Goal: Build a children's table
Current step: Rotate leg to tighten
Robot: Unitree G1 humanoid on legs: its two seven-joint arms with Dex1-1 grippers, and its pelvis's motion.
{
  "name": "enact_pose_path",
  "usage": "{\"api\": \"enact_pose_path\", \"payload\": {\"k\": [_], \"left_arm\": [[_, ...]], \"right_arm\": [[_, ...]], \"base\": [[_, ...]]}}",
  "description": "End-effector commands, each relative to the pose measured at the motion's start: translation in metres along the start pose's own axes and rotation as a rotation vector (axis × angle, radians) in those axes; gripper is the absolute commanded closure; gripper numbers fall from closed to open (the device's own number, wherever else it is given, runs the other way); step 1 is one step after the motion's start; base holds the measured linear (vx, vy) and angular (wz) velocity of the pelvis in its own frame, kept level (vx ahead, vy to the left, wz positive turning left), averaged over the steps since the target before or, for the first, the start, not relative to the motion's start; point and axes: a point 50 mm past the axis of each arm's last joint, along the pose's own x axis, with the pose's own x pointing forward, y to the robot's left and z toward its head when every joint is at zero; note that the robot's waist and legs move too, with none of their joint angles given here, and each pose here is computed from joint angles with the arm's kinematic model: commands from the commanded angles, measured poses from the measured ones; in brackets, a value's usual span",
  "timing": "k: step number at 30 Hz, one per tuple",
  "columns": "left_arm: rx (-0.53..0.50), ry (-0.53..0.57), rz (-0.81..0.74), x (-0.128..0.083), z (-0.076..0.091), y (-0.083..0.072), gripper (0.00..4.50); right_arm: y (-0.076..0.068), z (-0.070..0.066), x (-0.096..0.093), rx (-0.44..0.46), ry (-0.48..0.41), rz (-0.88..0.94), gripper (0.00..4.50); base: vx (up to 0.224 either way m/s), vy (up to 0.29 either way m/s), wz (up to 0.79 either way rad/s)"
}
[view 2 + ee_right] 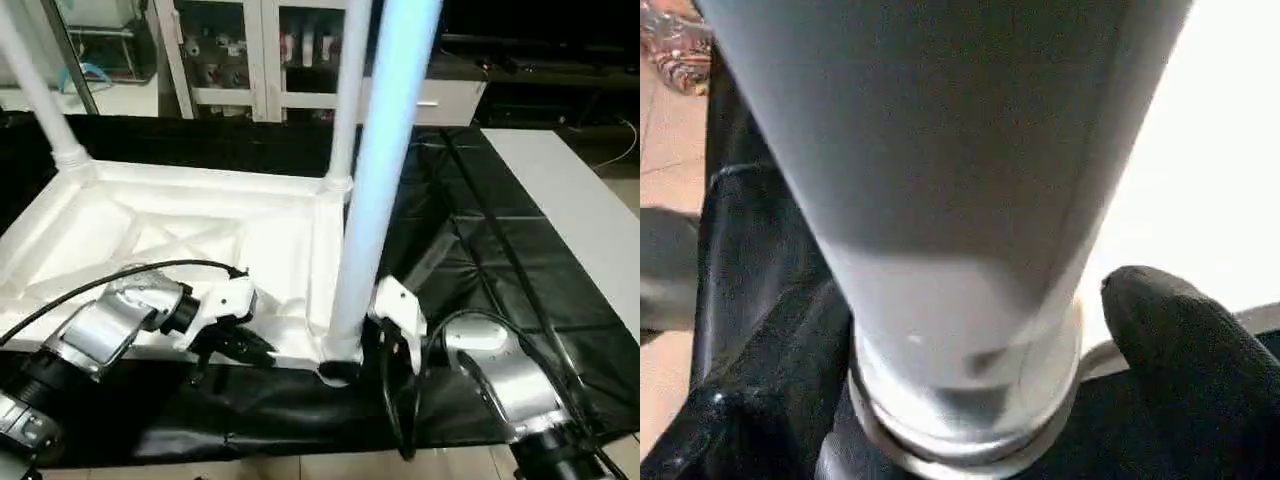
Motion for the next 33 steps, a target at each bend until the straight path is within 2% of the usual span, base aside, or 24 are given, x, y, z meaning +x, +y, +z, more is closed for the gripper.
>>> {"api": "enact_pose_path", "payload": {"k": [1,6,8,13,14,21,28,31,33], "left_arm": [[0.078,-0.029,-0.076,0.012,0.014,-0.006,4.50],[0.108,-0.031,0.007,0.014,0.015,0.002,4.50],[0.109,-0.028,0.014,0.013,0.014,0.003,4.50],[0.104,-0.025,0.006,0.013,0.013,0.002,4.50],[0.104,-0.025,0.006,0.013,0.013,0.002,4.50],[0.104,-0.018,0.002,0.013,0.010,0.001,4.50],[0.093,-0.015,-0.009,0.013,0.008,0.000,4.50],[0.076,-0.029,0.021,0.014,0.008,0.002,4.50],[0.035,-0.053,0.100,0.018,0.009,0.009,4.50]], "right_arm": [[0.000,0.000,0.000,-0.018,0.022,-0.014,0.38],[-0.003,-0.003,0.000,-0.032,0.030,-0.053,0.38],[-0.004,-0.005,0.000,-0.029,0.031,-0.063,0.64],[-0.007,-0.009,0.000,-0.013,0.024,-0.065,0.95],[-0.007,-0.009,0.000,-0.013,0.024,-0.065,1.13],[-0.005,-0.016,-0.001,0.013,0.032,-0.040,1.66],[-0.004,-0.015,0.002,0.027,0.004,-0.038,1.78],[-0.013,-0.013,0.007,0.033,-0.014,-0.137,1.78],[-0.025,-0.012,0.017,0.044,-0.010,-0.290,1.78]], "base": [[0.000,0.000,0.00],[0.000,0.000,0.00],[0.000,0.000,0.00],[0.000,0.000,0.00],[0.000,0.000,0.00],[0.000,0.000,0.00],[0.000,0.000,0.00],[0.000,0.000,0.00],[0.000,0.000,0.00]]}}
